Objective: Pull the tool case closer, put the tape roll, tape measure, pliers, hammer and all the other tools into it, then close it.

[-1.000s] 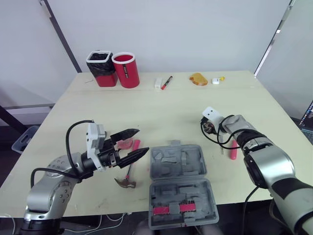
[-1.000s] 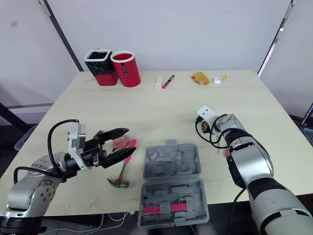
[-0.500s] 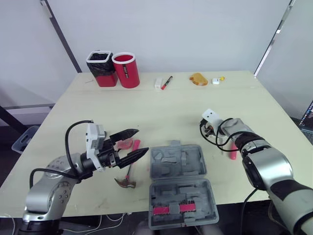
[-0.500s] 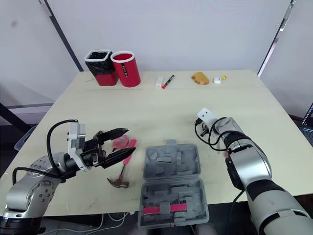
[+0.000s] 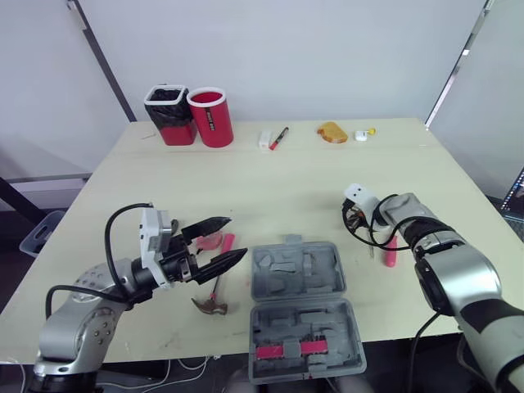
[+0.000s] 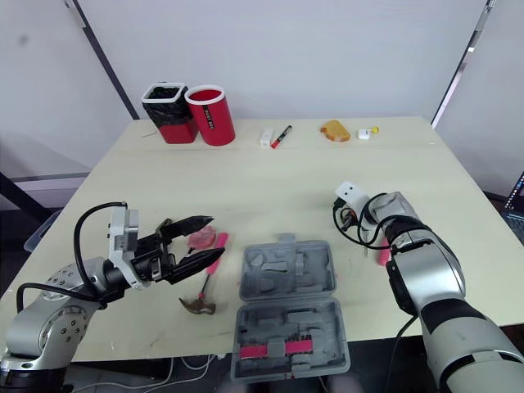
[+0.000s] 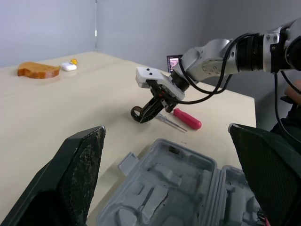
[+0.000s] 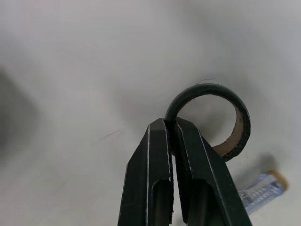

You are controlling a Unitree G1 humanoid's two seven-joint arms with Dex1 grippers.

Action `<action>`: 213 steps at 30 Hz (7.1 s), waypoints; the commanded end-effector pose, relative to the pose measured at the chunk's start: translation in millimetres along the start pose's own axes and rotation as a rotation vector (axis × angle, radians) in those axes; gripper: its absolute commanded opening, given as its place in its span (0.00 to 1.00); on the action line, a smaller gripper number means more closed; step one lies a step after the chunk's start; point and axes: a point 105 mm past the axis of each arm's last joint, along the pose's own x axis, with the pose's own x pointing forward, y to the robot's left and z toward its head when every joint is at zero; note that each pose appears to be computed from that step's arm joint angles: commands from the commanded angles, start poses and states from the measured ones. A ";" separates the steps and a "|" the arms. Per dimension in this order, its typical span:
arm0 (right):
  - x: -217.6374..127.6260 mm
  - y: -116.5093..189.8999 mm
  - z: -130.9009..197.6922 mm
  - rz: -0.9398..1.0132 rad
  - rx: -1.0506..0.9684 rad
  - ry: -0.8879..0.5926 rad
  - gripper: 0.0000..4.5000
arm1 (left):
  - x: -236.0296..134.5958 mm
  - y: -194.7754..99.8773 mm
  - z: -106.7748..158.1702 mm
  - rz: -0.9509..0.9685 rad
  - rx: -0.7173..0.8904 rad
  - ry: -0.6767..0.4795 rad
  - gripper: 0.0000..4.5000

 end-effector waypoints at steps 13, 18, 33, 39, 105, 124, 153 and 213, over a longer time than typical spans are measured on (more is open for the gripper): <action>-76.6 49.2 6.5 0.209 -0.392 0.088 0.03 | 2.5 -19.3 2.5 -0.130 0.000 0.011 1.00; -93.3 73.9 6.8 0.196 -0.490 0.119 0.03 | -2.8 -20.4 0.4 -0.136 -0.004 0.027 1.00; -64.4 153.9 87.9 0.383 -0.897 0.055 0.03 | -62.7 -21.7 -5.8 -0.042 -0.058 0.103 1.00; -20.4 170.5 111.9 0.419 -0.931 0.042 0.03 | -81.7 -16.9 -15.4 0.026 -0.073 0.121 1.00; 42.5 187.8 111.9 0.500 -0.315 -0.557 0.33 | -65.2 1.1 -33.9 0.074 -0.069 0.149 1.00; 66.3 170.5 61.3 0.436 -0.311 -0.372 0.33 | -54.7 0.4 -31.2 0.064 -0.069 0.172 1.00; -95.5 117.7 -41.8 0.038 0.093 -0.712 0.99 | -117.6 20.6 -60.1 0.412 -0.153 0.162 1.00; -135.4 130.2 -9.0 0.043 0.045 -0.754 0.99 | -32.8 26.7 -1.8 0.176 0.015 0.132 1.00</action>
